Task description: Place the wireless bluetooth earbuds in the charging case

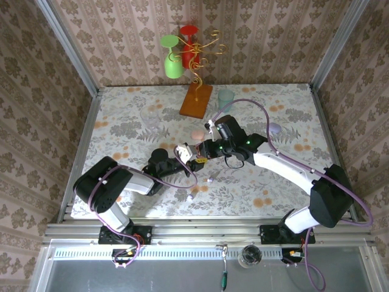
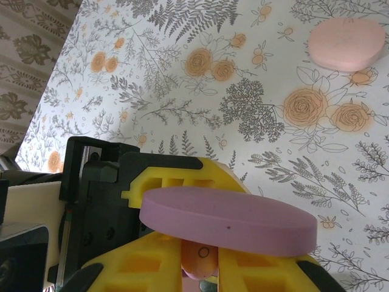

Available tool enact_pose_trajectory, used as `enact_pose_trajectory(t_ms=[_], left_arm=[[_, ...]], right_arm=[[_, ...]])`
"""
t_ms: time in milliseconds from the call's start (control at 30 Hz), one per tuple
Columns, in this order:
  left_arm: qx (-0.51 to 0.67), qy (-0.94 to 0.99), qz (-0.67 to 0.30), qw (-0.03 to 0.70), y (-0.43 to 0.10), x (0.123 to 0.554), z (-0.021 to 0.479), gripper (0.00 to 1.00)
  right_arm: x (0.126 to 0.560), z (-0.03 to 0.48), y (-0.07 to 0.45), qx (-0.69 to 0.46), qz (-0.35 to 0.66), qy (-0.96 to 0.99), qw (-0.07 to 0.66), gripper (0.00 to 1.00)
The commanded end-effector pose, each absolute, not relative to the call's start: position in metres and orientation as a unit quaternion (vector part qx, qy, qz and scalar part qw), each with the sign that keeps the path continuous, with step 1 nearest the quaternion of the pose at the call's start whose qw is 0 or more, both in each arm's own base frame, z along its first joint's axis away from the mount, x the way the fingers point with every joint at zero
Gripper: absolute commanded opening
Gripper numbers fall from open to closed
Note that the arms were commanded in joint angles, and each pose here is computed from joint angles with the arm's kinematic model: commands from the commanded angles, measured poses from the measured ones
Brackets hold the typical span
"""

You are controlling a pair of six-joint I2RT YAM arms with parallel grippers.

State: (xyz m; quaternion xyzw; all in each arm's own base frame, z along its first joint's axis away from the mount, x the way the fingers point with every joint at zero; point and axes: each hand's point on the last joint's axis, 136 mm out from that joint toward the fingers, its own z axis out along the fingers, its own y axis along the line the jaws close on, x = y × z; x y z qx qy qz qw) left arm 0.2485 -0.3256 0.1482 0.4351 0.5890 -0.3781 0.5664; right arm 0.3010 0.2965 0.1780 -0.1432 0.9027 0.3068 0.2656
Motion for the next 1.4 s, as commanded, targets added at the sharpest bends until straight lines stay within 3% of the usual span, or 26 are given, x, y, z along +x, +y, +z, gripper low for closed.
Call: enact_pose_trajectory(t_ms=[0,133,300,433,667,1033,1167,1367], left_arm=[[0.438,0.558,-0.384,0.591,-0.333,0.249,0.169,0.30],[0.437,0.560,-0.383,0.590,-0.332,0.249,0.168,0.30],[0.439,0.560,-0.383,0.589,-0.331,0.247,0.166,0.30],[0.447,0.559,-0.379,0.586,-0.330,0.245,0.161,0.30],[0.483,0.523,-0.396,0.580,-0.334,0.226,0.167,0.30],[0.432,0.548,-0.408,0.589,-0.330,0.236,0.183,0.30],[0.419,0.550,-0.420,0.588,-0.329,0.237,0.191,0.30],[0.410,0.542,-0.457,0.574,-0.331,0.232,0.206,0.32]], right_arm=[[0.299,0.182,0.305,-0.153,0.319,0.897,0.263,0.26],[0.297,0.194,0.296,-0.149,0.313,0.894,0.283,0.40],[0.295,0.216,0.280,-0.140,0.311,0.885,0.316,0.42],[0.294,0.233,0.272,-0.136,0.320,0.874,0.339,0.41],[0.309,0.234,0.267,-0.122,0.312,0.882,0.331,0.28],[0.298,0.197,0.273,-0.127,0.320,0.900,0.268,0.27],[0.292,0.213,0.263,-0.107,0.331,0.892,0.288,0.27],[0.286,0.225,0.251,-0.042,0.419,0.865,0.275,0.57]])
